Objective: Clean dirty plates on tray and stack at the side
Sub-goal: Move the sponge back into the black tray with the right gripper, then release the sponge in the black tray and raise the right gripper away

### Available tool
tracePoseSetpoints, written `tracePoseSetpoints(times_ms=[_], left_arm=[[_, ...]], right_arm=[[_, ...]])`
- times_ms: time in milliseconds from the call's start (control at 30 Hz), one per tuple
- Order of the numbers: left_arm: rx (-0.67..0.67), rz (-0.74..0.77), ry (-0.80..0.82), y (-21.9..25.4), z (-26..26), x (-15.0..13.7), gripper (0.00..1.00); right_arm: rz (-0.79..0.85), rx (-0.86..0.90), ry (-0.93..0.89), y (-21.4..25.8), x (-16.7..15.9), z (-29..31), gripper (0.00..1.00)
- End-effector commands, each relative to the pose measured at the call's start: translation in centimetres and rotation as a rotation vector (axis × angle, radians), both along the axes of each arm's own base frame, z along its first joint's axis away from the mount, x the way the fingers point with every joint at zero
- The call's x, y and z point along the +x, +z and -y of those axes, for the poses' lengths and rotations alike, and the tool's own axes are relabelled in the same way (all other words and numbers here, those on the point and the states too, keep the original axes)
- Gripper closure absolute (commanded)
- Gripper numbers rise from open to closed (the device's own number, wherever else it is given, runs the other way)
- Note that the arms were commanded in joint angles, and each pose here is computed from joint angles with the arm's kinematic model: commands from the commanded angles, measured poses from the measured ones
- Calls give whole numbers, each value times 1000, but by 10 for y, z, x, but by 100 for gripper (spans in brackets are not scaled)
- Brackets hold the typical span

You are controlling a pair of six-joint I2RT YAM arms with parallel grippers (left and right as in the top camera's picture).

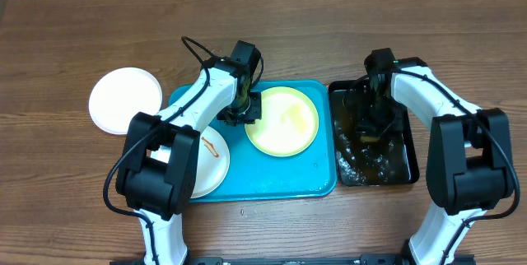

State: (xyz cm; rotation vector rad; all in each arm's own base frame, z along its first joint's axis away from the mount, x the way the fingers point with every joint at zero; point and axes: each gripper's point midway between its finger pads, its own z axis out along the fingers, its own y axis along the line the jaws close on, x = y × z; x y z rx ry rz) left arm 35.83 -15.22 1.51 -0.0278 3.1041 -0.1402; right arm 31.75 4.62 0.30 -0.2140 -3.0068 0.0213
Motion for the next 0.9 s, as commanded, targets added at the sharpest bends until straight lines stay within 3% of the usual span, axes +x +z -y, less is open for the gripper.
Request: tracePoseSetpoints(times_ms=[0,267,367,400,433,467,500,533,567,600,633,667,833,867], left_arm=[[4,-13,13,-4,-3,-1,77],[4,-12,13,-4,-3,-1,77],[4,-12,13,-4,-3,-1,77],[4,-12,13,-4,-3,-1,77],[4,-13,13,-4,-3,-1,76],[4,-13,13,-4,-3,-1,76],[4,-13,13,-4,-3,-1,76],[4,-13,13,-4,-3,-1,76],[4,-13,13,-4,-3,-1,76],[4,-13,13,-4,-3,-1,75],[4,-13,13,-4,-3,-1,74],[4,-13,13,-4,-3,-1,73],[4,-13,13,-4,-3,-1,71],[4,-13,13,-4,-3,-1,71]], right_arm=[[82,-8,-7,18,23,3,36],[111,-29,-7,20,31,7,25],[125,-27,-8,16,33,7,25],[129,-27,-8,14,33,7,30],[132,-26,-8,11,34,6,43],[136,-25,-8,9,34,6,80],[136,-24,-8,8,33,6,96],[134,-23,-8,8,33,6,96],[134,-24,-7,8,33,6,86],[136,-23,-7,8,33,6,55],[142,-23,-8,10,35,6,36],[151,-24,-10,11,38,7,27],[231,-16,-28,21,62,10,25],[245,-13,-29,22,66,10,35]])
